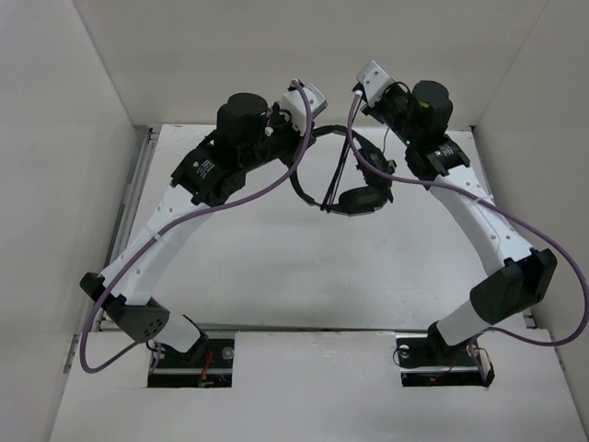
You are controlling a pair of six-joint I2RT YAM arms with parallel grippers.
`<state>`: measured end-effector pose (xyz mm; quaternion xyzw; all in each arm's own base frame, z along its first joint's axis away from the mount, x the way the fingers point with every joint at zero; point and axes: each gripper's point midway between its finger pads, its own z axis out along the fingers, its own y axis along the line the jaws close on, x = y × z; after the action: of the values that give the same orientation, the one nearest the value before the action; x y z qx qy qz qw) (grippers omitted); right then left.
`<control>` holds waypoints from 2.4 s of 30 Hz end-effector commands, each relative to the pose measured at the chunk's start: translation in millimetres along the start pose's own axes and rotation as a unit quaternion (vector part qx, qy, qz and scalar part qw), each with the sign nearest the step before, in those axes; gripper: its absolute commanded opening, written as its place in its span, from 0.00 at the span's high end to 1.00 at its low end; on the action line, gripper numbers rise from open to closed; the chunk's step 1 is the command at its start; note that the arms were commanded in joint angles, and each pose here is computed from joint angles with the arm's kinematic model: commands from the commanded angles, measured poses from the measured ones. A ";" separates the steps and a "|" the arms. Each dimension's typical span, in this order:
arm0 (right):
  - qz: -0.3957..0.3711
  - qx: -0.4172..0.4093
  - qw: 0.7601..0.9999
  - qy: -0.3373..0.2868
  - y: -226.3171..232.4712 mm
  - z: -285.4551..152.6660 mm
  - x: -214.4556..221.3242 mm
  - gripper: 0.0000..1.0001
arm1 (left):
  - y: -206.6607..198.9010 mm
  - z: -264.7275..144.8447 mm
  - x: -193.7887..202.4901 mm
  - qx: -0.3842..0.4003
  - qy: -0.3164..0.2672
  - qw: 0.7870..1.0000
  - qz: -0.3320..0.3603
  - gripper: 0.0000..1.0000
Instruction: Wrap the headphones
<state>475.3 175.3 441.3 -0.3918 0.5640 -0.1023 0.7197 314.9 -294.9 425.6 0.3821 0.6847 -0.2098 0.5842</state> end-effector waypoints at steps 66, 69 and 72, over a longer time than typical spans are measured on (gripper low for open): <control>0.348 -0.469 0.811 -0.045 307.2 -89.0 -87.7 1.00 | 197.4 -151.6 -193.2 -0.439 -0.293 0.848 0.053 1.00; 0.162 -0.410 0.897 -0.031 300.6 -84.3 -91.4 1.00 | 209.5 -141.2 -175.6 -0.461 -0.268 0.844 0.061 1.00; 0.010 -0.316 0.948 -0.033 266.4 -79.6 -107.6 1.00 | 221.4 -134.0 -161.3 -0.478 -0.248 0.840 0.074 1.00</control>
<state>273.2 421.5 297.1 -0.5189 0.5957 0.3372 0.5121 430.6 -141.0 593.7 0.1104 0.5716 0.0787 0.8093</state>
